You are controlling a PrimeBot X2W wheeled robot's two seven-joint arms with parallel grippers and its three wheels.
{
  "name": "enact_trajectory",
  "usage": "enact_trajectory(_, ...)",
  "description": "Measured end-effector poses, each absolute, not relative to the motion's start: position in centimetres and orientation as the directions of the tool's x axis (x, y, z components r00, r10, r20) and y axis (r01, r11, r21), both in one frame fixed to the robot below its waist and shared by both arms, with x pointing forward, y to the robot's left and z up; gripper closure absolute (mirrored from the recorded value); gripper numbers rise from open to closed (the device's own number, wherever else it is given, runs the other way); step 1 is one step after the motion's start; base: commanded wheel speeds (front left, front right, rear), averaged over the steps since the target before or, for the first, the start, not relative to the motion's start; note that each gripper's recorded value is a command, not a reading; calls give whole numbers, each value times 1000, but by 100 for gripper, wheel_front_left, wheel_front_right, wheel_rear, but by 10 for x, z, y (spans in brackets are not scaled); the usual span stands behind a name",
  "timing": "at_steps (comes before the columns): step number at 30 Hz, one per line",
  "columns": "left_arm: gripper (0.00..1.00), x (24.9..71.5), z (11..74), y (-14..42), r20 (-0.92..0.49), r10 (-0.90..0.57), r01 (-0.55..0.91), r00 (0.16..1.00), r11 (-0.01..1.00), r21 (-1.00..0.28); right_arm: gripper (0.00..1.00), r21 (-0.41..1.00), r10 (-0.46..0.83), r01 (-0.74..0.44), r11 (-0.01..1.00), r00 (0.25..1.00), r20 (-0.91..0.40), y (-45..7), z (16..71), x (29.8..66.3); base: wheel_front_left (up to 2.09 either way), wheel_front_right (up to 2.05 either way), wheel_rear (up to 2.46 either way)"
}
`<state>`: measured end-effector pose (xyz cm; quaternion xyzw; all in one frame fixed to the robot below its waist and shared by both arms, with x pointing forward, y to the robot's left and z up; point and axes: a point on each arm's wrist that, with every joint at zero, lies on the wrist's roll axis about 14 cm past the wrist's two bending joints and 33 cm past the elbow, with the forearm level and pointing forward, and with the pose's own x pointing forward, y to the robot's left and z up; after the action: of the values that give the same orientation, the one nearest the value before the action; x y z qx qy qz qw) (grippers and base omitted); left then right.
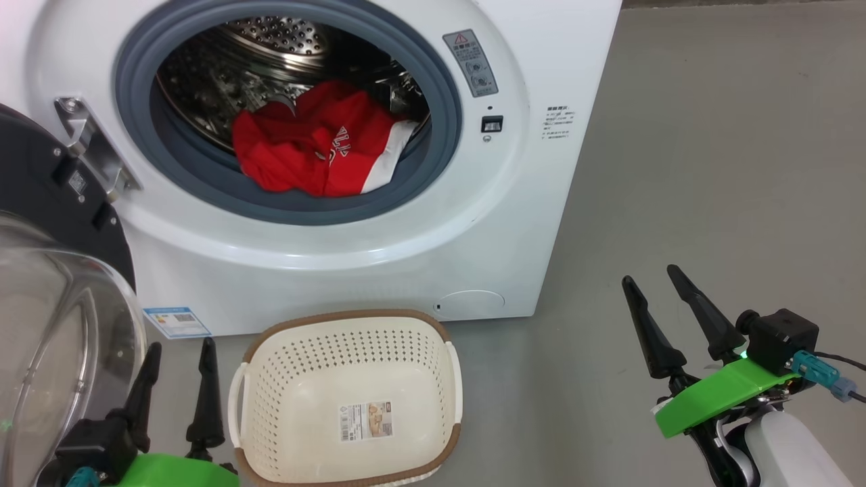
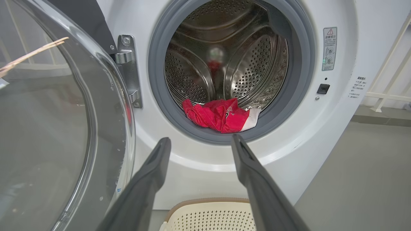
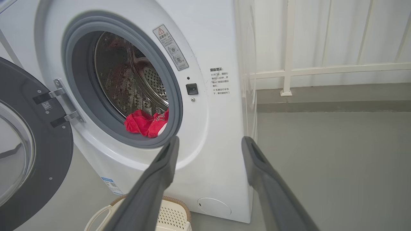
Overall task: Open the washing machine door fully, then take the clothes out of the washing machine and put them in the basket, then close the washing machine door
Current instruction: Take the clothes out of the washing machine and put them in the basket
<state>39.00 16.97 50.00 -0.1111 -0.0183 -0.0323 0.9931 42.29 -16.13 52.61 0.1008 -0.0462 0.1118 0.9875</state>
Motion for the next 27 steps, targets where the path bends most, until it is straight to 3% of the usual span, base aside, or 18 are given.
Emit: enact_trajectory(27,0,393,494,170,28,-58,62,998,975,-213,0,197,210,-225,954,973,96,-161,519,425,0,0,0)
